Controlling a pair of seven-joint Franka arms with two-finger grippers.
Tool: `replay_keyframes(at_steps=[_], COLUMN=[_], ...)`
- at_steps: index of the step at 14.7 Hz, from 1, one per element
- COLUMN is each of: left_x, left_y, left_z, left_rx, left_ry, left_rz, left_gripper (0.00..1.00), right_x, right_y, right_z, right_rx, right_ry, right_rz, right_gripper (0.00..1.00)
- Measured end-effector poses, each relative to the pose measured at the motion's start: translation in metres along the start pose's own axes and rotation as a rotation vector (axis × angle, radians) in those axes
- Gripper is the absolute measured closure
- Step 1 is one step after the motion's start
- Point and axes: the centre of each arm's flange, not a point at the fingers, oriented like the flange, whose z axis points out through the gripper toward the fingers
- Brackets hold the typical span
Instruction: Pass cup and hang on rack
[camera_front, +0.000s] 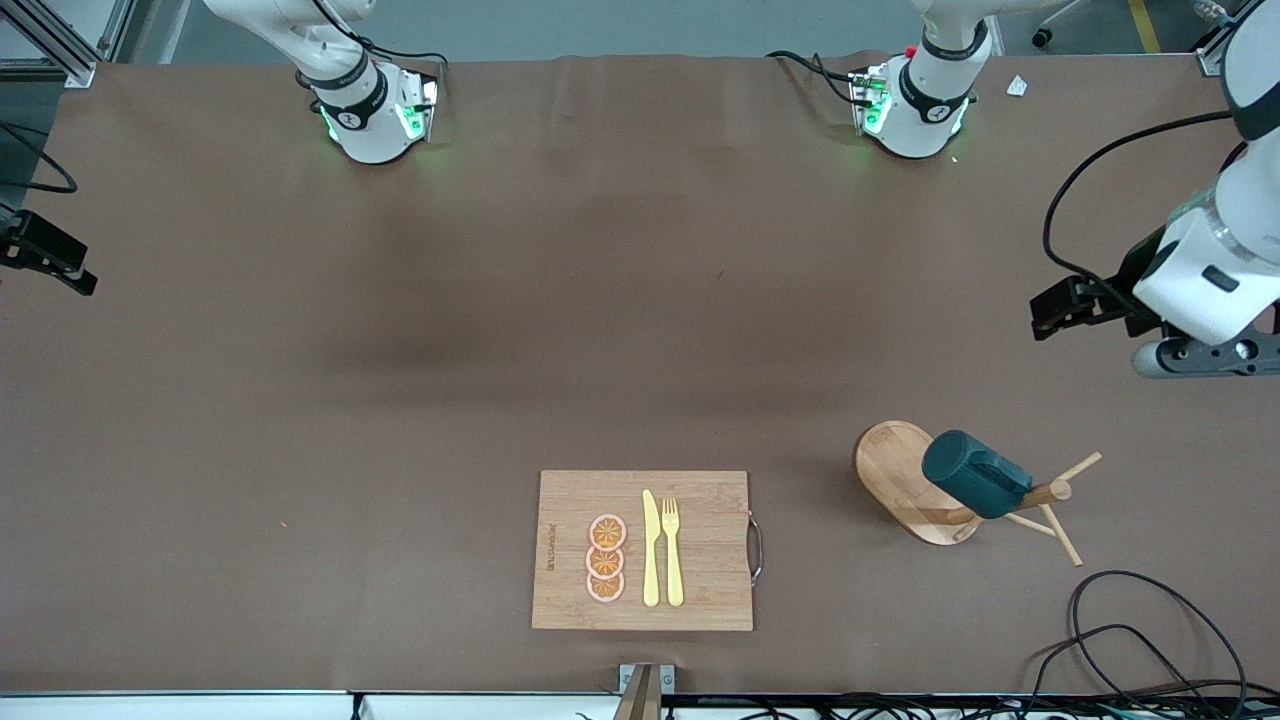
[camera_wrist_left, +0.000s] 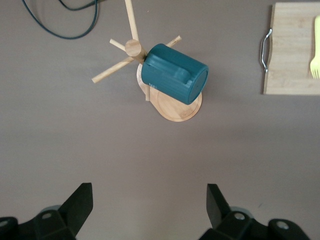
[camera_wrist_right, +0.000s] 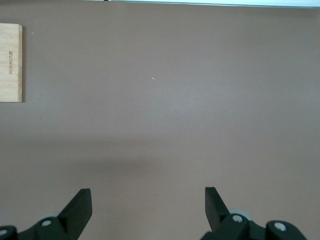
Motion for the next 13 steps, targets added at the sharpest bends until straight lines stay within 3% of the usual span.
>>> replay_keyframes(at_steps=[3,8,13], left_x=[-0.027,-0.073,-0.095], left_y=[-0.02,-0.048,-0.022], left_z=[-0.019,-0.028,-0.015], left_rx=[0.037,0.001,0.005], left_ry=[-0.017,-0.033,-0.019], left_rz=[0.016,-0.031,0.009], left_gripper=[0.0,0.0,0.0], right_x=[0.0,0.0,0.0], right_y=[0.0,0.001,0.001], right_z=[0.0,0.0,0.0], right_rx=[0.0,0.0,-0.001], right_ry=[0.001,0.002,0.002], right_rz=[-0.006,-0.007,-0.011], right_gripper=[0.0,0.0,0.0])
